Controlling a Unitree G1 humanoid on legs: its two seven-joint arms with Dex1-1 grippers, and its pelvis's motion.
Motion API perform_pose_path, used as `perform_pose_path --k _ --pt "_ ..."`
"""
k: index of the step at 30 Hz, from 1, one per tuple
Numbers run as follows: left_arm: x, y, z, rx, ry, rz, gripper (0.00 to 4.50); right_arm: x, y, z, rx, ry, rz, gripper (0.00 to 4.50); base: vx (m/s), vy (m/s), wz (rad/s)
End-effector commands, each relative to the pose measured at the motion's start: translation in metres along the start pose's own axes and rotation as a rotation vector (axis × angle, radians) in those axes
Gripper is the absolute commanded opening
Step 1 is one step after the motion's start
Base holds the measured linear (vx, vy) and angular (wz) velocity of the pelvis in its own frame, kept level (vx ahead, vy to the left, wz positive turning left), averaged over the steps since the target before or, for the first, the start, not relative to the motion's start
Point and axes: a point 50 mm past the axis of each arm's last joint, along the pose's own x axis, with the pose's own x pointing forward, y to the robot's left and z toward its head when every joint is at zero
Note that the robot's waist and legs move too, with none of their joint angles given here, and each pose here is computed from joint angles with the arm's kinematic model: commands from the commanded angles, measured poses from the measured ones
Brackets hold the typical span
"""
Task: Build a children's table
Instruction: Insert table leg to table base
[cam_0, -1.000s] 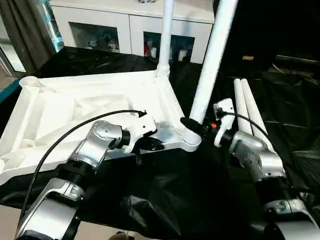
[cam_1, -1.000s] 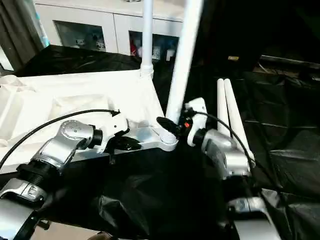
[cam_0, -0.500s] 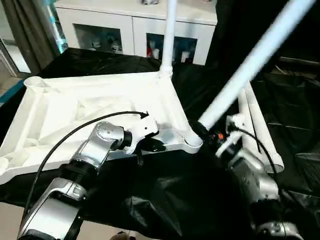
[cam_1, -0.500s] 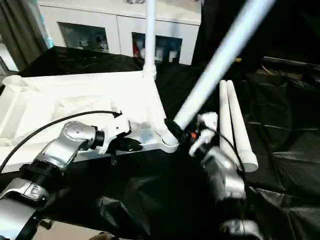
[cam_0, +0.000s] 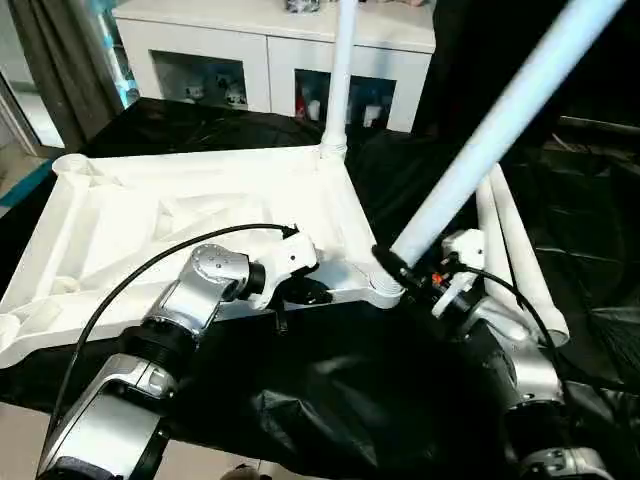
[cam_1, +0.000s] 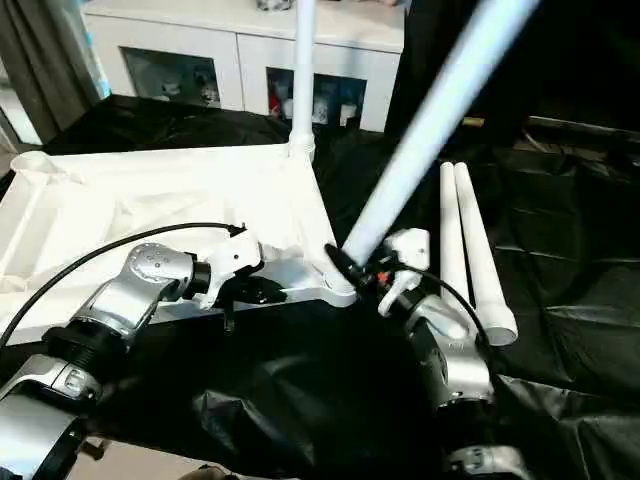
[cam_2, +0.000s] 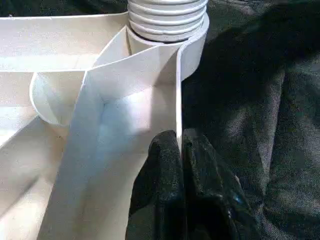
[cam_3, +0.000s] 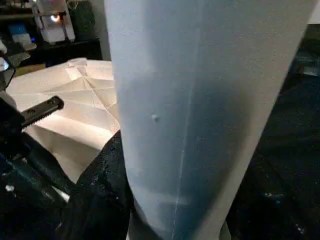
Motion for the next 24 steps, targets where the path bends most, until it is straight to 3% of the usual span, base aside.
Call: perform_pose_path --k 1,14,24 --pt "-0.006 0.008 0.005 0.01 -0.02 0.058 0.0 -0.005 0.006 -0.024 0.03 0.142 0.054 1.91 0.0 0.0 0.0" --pt "-0.008 0.0 0.004 0.059 -0.022 -0.03 0.0 0.006 -0.002 -0.022 0.099 0.245 0.211 1.91 0.0 0.0 0.0" --pt "-0.019 0.0 0.005 0.152 0.026 -0.118 0.0 0.006 -0.003 -0.015 0.019 0.33 0.42 1.91 0.0 0.0 0.0"
